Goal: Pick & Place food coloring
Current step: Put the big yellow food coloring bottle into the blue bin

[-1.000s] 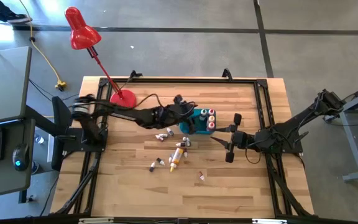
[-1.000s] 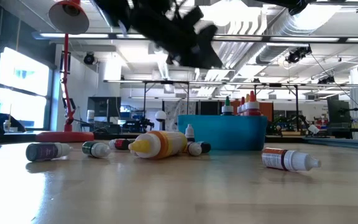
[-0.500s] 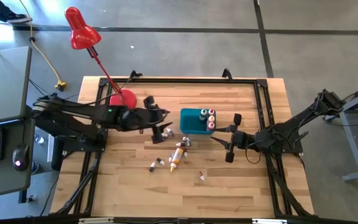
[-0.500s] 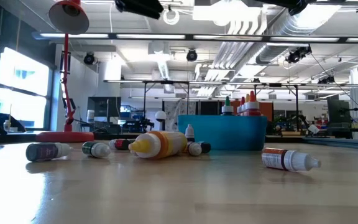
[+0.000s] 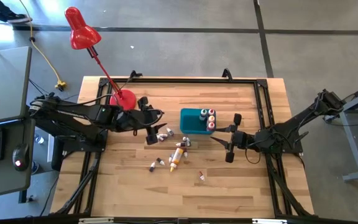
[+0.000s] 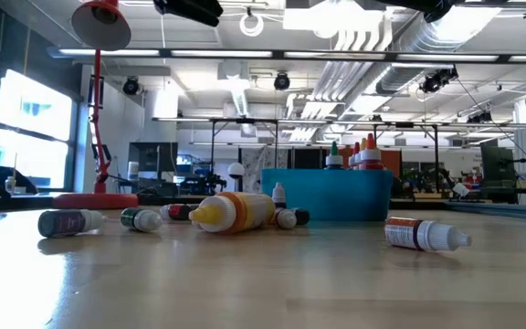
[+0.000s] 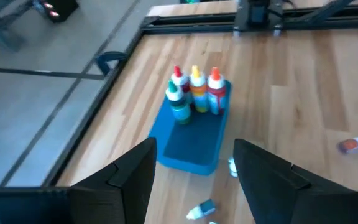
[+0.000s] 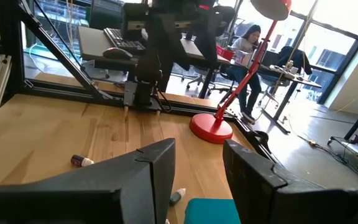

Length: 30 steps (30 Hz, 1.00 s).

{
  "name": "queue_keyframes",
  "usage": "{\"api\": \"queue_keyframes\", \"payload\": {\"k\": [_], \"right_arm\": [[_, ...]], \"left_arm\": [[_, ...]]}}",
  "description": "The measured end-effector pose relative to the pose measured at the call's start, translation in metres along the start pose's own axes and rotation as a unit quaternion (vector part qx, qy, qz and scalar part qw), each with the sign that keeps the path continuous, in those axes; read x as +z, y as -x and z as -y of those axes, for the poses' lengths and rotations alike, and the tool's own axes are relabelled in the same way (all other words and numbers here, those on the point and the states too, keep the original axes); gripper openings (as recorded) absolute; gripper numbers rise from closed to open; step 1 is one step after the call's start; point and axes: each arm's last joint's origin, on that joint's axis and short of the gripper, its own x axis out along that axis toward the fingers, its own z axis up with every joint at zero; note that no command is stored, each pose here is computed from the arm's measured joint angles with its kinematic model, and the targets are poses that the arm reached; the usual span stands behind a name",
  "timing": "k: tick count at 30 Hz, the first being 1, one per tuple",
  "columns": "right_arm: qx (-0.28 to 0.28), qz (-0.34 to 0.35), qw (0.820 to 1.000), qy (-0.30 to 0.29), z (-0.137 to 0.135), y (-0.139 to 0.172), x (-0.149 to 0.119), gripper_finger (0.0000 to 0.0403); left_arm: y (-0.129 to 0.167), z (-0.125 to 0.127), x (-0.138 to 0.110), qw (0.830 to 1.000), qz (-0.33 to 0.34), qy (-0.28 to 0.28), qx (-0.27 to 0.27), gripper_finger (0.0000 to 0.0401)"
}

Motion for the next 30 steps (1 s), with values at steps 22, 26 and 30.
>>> {"api": "queue_keyframes", "payload": {"k": [22,26,30], "right_arm": [[0.0,0.0,1.0,0.0,0.0,0.0,0.0,0.0129],[0.0,0.0,1.0,0.0,0.0,0.0,0.0,0.0129],[0.0,0.0,1.0,0.0,0.0,0.0,0.0,0.0129]], "left_arm": [[0.011,0.006,-0.088,0.984,-0.174,0.004,0.044,0.0209],[0.012,0.026,-0.122,0.992,-0.123,0.022,0.004,0.0209],[0.012,0.043,-0.141,0.995,-0.079,0.052,-0.041,0.0209]]}}
